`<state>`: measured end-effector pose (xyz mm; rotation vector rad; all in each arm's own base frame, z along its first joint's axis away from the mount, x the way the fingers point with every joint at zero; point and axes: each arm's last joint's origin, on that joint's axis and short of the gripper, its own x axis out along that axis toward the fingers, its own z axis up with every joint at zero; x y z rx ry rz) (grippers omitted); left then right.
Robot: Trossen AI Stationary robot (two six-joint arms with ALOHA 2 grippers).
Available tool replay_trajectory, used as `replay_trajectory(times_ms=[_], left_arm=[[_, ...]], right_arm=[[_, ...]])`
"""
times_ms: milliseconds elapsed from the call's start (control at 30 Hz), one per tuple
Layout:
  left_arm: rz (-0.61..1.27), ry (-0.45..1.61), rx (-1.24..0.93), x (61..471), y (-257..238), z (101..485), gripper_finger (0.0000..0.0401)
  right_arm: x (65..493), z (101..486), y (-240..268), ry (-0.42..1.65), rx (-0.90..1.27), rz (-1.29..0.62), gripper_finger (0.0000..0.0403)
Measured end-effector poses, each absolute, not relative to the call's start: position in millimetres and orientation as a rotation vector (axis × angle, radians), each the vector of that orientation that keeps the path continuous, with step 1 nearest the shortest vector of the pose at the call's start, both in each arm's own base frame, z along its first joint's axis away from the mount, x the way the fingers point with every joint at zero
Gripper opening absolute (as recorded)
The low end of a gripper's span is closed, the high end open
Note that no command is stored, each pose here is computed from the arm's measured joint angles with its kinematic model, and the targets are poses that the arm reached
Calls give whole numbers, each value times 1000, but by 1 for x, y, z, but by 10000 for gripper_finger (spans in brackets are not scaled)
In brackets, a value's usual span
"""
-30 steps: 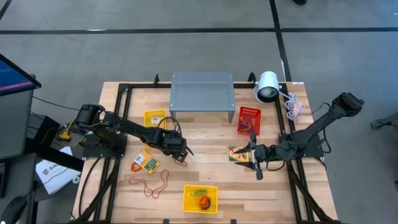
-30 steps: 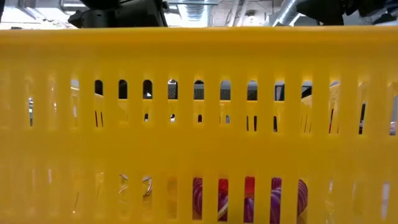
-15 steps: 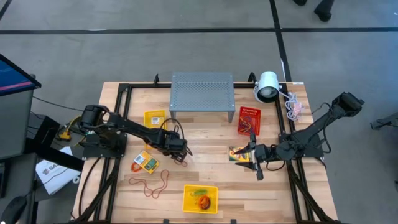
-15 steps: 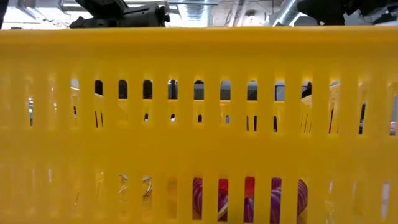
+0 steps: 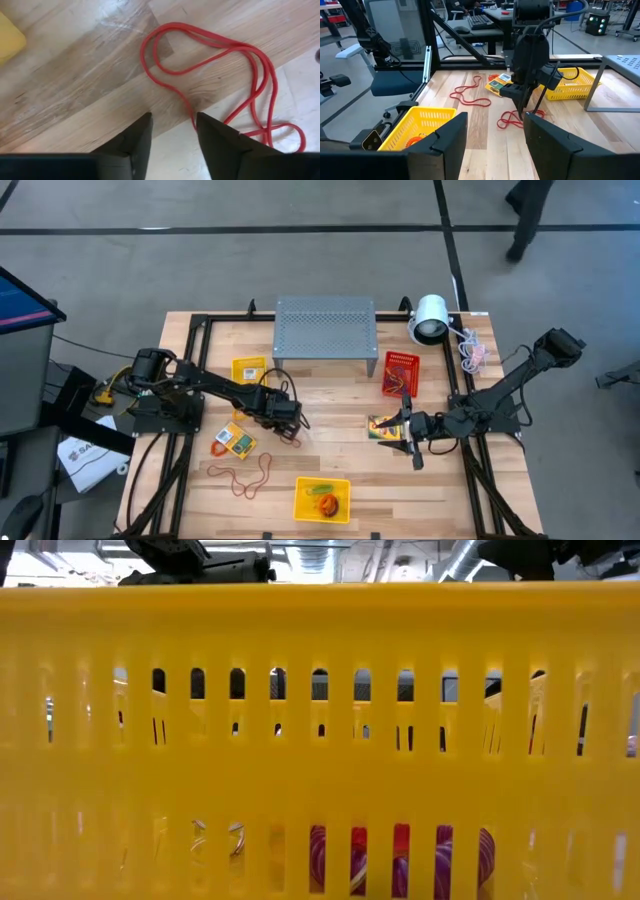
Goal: Pick & Place Office Desk Supplies
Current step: Put the red rubber band into the red bin
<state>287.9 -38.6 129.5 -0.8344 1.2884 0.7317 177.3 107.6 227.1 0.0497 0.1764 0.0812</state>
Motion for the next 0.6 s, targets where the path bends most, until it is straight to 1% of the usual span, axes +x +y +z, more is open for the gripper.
replay_trajectory(times_ms=[333, 600], left_arm=[[674, 1330, -772, 286, -39, 129, 12], [611, 1340, -705, 286, -39, 132, 1]], right_arm=[[177, 227, 108, 176, 50, 81, 188], [177, 227, 108, 177, 49, 81, 188]])
